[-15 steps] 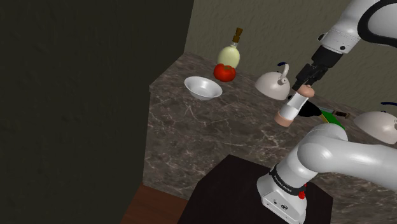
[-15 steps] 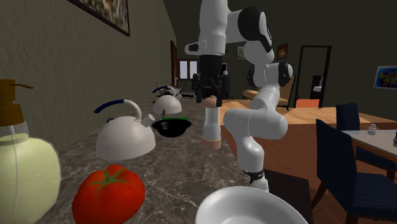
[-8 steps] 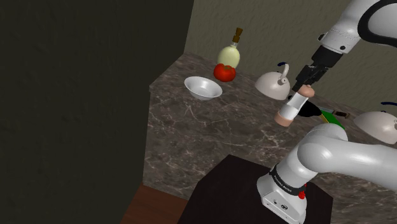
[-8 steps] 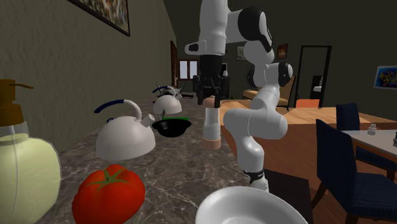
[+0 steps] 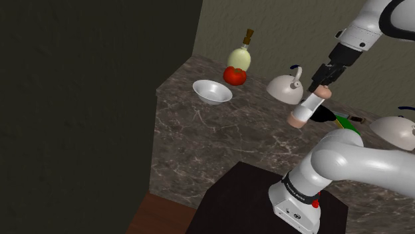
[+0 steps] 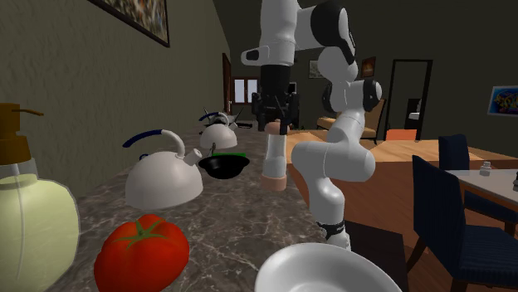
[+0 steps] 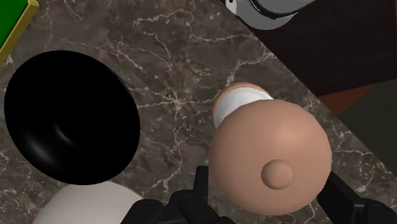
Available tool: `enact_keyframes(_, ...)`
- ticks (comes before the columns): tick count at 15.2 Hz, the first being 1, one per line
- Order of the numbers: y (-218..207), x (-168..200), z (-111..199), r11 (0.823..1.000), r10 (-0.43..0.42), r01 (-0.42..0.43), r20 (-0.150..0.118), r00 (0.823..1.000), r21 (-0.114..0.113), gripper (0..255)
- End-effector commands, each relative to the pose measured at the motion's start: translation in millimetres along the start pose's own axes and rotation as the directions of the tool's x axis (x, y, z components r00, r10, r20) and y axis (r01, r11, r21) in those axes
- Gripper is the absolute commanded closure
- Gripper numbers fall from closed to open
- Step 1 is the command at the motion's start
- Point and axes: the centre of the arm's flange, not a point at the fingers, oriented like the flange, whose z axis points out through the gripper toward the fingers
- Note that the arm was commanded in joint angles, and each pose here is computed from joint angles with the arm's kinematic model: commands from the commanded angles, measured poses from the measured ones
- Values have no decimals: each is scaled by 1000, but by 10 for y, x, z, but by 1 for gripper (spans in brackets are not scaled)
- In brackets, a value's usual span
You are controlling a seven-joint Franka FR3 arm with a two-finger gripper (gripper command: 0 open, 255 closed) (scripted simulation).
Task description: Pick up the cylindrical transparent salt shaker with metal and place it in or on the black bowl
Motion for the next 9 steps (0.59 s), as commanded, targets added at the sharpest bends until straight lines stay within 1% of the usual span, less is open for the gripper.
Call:
enact_keyframes(1, 2, 5, -108, 1000, 0, 0, 0, 1000, 0, 255)
enact_keyframes(9, 9, 26, -530, 1000, 0, 0, 0, 1000, 0, 255)
